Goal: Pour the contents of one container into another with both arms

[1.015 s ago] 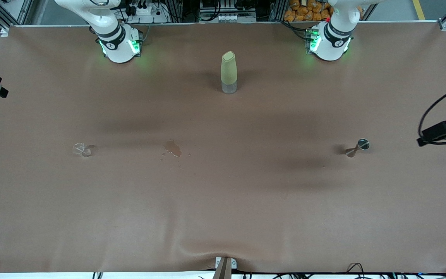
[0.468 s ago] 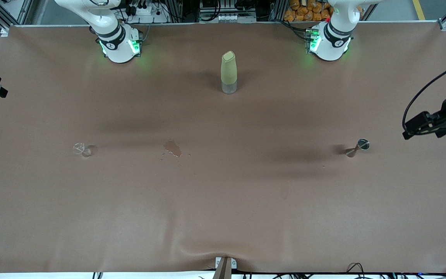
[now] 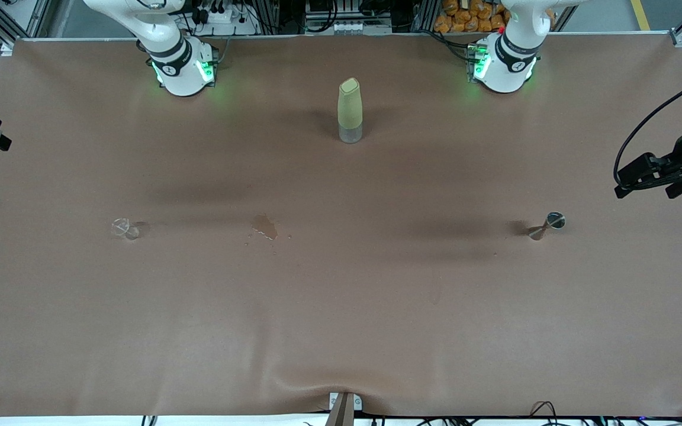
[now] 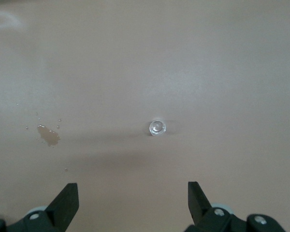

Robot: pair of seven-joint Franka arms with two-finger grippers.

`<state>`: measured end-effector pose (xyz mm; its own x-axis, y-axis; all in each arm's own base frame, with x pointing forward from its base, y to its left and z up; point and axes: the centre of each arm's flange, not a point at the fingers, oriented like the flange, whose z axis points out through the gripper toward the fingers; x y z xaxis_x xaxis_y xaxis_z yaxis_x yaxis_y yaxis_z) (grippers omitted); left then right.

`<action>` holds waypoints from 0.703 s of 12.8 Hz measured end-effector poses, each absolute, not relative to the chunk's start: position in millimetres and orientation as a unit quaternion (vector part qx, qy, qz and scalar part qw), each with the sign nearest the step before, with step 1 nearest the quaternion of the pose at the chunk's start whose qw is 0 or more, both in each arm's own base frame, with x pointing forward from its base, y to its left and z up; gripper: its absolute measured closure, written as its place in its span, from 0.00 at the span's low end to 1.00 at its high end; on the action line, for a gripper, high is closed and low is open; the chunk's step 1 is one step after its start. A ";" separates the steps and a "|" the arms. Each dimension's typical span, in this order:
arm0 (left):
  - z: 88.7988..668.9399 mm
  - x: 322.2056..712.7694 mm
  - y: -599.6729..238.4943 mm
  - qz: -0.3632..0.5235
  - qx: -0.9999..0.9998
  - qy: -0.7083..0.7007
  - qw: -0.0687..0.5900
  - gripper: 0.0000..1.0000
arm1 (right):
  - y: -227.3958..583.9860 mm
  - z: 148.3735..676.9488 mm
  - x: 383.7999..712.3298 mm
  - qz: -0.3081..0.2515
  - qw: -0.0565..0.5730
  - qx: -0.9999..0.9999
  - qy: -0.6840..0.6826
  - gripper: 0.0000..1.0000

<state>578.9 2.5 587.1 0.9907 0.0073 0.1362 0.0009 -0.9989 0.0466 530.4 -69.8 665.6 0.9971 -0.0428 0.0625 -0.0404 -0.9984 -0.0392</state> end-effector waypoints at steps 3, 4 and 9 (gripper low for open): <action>596.7 574.2 3.6 0.076 0.997 0.003 0.022 0.00 | -69.8 665.3 530.7 -0.032 0.019 -0.999 0.021 0.00; 601.4 572.1 2.6 0.080 0.997 0.002 0.022 0.00 | -69.8 665.2 530.8 -0.032 0.019 -0.999 0.021 0.00; 613.4 568.6 -39.5 0.098 0.994 -0.029 0.027 0.00 | -70.0 665.2 531.3 -0.033 0.019 -0.999 0.021 0.00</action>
<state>568.6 -39.5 613.4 0.9791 -0.0524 0.1967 -0.0630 -0.9969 0.0481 531.3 -70.0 665.2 0.9970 -0.0431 0.0644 -0.0407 -0.9984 -0.0386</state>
